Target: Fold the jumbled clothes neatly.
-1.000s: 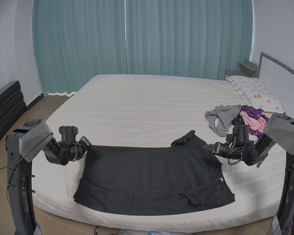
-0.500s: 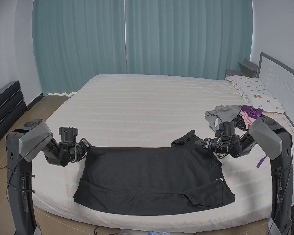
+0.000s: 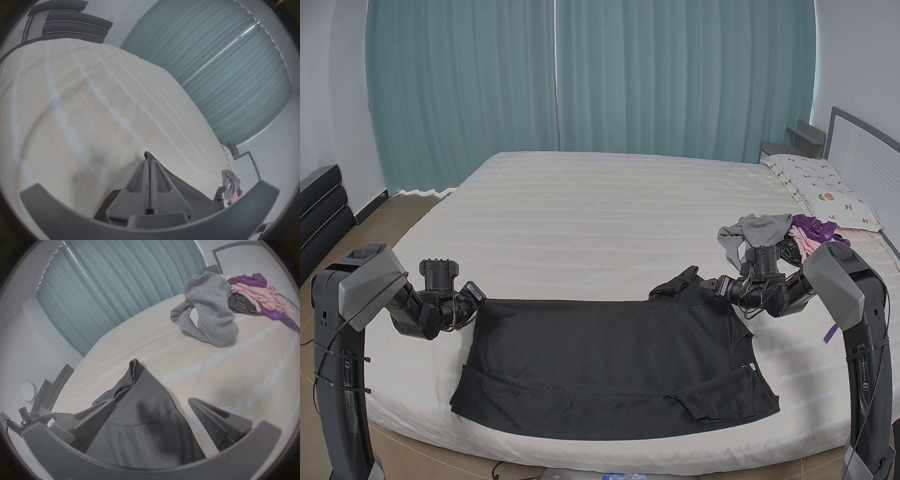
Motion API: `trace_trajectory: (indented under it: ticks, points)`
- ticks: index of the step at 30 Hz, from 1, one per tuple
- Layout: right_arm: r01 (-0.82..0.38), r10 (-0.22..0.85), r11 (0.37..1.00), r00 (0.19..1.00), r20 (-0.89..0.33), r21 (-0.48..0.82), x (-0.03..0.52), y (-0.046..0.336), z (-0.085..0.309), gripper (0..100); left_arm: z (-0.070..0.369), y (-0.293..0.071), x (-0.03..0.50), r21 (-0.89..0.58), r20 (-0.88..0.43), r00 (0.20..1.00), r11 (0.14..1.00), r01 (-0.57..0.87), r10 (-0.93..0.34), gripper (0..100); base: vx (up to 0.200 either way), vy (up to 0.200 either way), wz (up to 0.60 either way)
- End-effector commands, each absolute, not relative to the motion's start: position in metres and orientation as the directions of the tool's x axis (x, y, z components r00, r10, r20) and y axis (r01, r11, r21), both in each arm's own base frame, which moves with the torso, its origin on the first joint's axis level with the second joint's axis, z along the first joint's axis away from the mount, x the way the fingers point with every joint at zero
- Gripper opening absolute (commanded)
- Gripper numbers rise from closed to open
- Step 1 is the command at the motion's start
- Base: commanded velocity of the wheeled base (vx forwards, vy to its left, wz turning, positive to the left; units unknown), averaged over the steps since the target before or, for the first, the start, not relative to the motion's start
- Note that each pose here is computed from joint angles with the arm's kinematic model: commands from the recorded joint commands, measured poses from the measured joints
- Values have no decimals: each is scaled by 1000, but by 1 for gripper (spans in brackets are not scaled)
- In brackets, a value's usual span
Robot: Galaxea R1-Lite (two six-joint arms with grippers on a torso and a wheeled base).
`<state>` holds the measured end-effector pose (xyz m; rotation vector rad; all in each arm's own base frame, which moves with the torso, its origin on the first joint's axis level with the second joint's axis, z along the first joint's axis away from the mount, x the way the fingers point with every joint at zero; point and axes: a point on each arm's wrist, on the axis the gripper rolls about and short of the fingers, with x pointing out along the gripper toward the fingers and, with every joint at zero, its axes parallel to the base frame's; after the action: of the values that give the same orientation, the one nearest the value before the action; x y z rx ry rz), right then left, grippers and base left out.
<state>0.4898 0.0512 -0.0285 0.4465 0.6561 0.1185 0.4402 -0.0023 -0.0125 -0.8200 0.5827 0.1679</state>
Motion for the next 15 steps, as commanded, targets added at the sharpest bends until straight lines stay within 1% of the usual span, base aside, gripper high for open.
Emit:
trace_trajectory:
  ticks: [1, 2, 3, 10, 15]
  points:
    - [37, 244, 899, 786, -568, 437, 493, 51, -38, 100, -13, -2, 440, -640, -550, 831, 679, -360, -78, 0, 0, 0, 0]
    - [37, 244, 899, 786, -568, 437, 494, 51, -38, 100, -13, -2, 440, -640, -550, 831, 679, -360, -78, 0, 0, 0, 0]
    - [38, 244, 899, 786, -569, 437, 494, 51, -39, 0, -13, -2, 441, -640, -549, 832, 679, -359, -78, 0, 0, 0, 0]
    - [52, 234, 898, 785, -574, 437, 496, 45, -38, 0, -12, -2, 441, -641, -547, 833, 679, -357, -79, 0, 0, 0, 0]
    - [73, 218, 893, 793, -570, 443, 497, 32, -35, 0, -11, -3, 441, -644, -545, 834, 679, -353, -82, 0, 0, 0, 0]
